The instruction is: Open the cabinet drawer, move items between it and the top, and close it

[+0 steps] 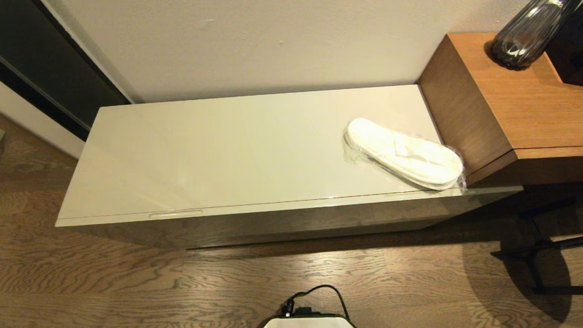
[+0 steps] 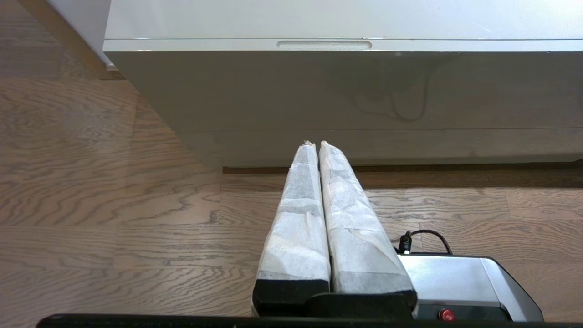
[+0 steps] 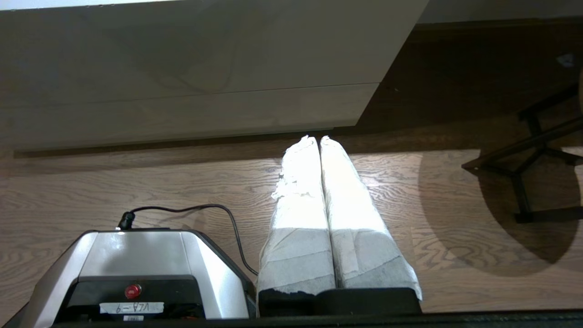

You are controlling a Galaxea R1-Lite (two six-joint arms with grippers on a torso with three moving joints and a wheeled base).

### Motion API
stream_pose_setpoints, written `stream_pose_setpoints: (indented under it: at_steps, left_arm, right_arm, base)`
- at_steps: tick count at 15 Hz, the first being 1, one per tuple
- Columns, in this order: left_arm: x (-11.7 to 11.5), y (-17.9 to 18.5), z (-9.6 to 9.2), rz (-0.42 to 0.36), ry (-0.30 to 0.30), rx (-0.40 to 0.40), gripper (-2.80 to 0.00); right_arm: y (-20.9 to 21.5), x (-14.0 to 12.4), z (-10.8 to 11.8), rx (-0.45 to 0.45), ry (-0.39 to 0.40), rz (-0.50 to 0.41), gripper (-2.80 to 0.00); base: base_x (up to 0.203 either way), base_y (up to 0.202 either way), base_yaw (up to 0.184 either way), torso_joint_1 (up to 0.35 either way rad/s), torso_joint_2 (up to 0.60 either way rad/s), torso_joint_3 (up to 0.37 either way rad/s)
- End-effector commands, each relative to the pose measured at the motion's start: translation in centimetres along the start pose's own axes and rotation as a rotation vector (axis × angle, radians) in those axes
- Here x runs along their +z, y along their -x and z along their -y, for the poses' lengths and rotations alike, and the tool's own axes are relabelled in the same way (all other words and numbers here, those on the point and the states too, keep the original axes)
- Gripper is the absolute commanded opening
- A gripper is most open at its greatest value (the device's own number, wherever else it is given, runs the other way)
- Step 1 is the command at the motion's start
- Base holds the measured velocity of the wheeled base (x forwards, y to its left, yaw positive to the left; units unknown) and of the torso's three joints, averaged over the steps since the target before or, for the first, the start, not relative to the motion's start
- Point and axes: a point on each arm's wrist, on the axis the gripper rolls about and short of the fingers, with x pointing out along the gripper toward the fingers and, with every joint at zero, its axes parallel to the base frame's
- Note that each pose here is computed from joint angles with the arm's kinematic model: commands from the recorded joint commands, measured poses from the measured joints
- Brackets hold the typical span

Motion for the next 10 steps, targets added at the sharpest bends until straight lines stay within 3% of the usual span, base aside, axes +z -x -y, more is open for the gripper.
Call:
stream_pose_setpoints:
  at_steps: [1,10]
  left_arm:
    - [0.02,-0.01,0.00,0.000,0.001,0.001,-2.80]
    - [-0.01,-0.02,0.00,-0.001,0.001,0.001,-2.80]
  right_arm:
    - [-0.05,-0.10,0.00,-0.001,-0.009,-0.008,-2.80]
    - [-0.05,-0.07,0.00,-0.002,-0.016,-0.005,-2.80]
  base:
    - [0.000,0.000,0.000,0.000,0.00,0.000]
    - [0.000,0.000,0.000,0.000,0.00,0.000]
